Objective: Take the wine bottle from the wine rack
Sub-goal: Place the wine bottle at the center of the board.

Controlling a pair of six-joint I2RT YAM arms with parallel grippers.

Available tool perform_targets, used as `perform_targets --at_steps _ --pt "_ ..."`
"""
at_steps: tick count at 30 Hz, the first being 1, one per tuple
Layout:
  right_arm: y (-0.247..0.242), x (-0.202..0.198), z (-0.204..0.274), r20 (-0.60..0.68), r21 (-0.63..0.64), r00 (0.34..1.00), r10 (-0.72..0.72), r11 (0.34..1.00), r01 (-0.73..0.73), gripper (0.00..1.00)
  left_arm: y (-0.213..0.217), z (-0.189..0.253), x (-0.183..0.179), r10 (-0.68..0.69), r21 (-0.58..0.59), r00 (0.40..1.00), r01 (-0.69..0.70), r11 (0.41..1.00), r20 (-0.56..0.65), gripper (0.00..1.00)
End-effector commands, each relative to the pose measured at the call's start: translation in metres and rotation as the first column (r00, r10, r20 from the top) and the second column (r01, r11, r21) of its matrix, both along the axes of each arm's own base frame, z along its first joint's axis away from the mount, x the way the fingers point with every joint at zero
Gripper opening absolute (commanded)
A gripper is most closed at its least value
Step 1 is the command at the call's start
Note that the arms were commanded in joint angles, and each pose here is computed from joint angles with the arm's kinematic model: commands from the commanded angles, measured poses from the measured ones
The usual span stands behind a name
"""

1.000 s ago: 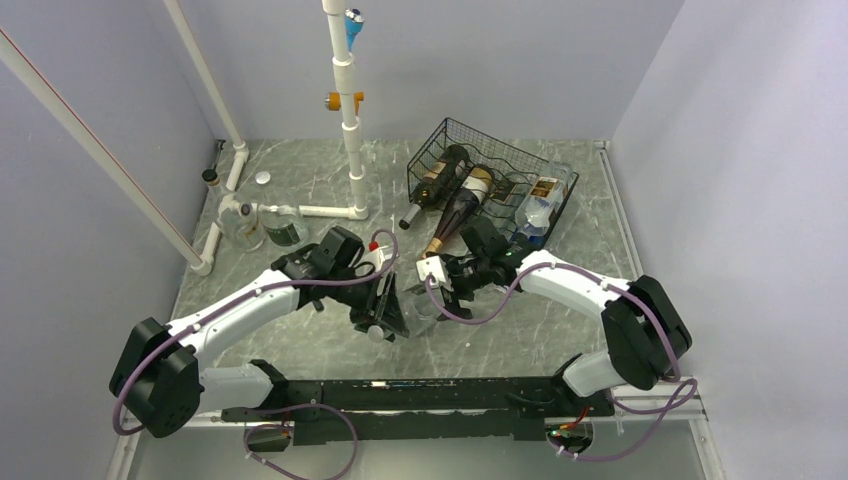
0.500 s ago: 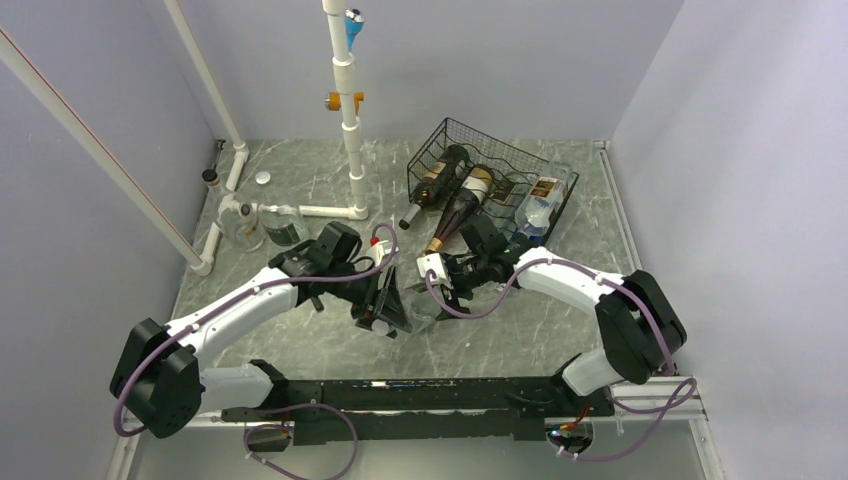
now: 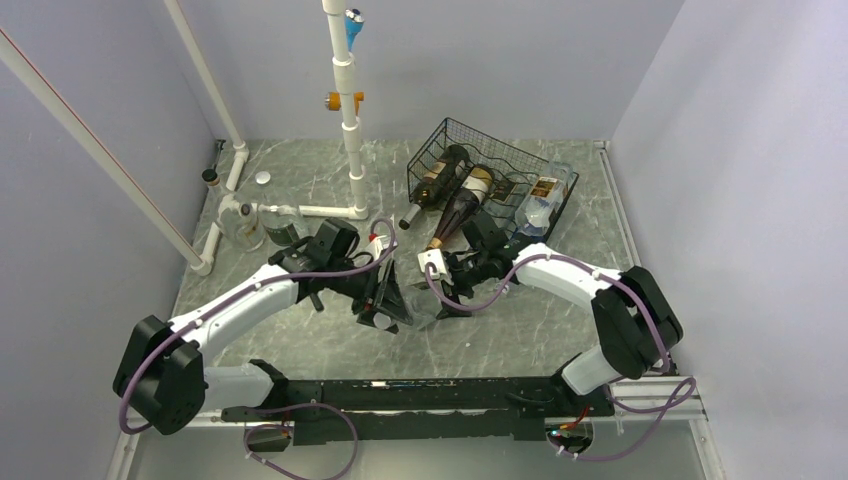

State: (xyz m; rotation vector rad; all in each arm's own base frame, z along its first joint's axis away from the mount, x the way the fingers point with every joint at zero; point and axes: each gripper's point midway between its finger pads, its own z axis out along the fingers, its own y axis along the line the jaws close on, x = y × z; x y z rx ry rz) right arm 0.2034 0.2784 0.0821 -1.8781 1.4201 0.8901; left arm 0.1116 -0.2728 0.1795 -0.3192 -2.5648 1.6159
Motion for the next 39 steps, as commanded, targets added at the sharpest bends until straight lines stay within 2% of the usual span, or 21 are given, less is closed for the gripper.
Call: perform_targets --at_steps 1,15,22,34,39 --pt "-0.008 -0.012 -0.013 -0.087 -0.069 0.996 -0.015 0.998 0.009 0.95 -0.013 0.038 0.009 -0.065 -0.172 0.987 0.091 0.981 0.149 0.7" --pt "-0.021 0.0 -0.017 -0.055 -0.11 0.997 -0.049 0.993 0.043 0.95 -0.018 0.046 0.016 -0.075 -0.194 0.986 0.104 0.975 0.15 0.71" --pt "-0.023 0.002 -0.017 -0.054 -0.111 0.997 -0.054 0.993 0.048 0.96 -0.018 0.051 0.016 -0.085 -0.19 0.984 0.115 0.975 0.16 0.8" --pt "-0.027 0.005 -0.014 -0.062 -0.101 0.996 -0.071 0.993 0.064 0.96 -0.017 0.051 0.015 -0.093 -0.194 0.981 0.125 0.973 0.168 0.8" --pt "-0.031 0.008 -0.011 -0.068 -0.09 0.994 -0.084 0.993 0.078 0.96 -0.015 0.054 0.016 -0.09 -0.19 0.971 0.134 0.973 0.22 0.8"
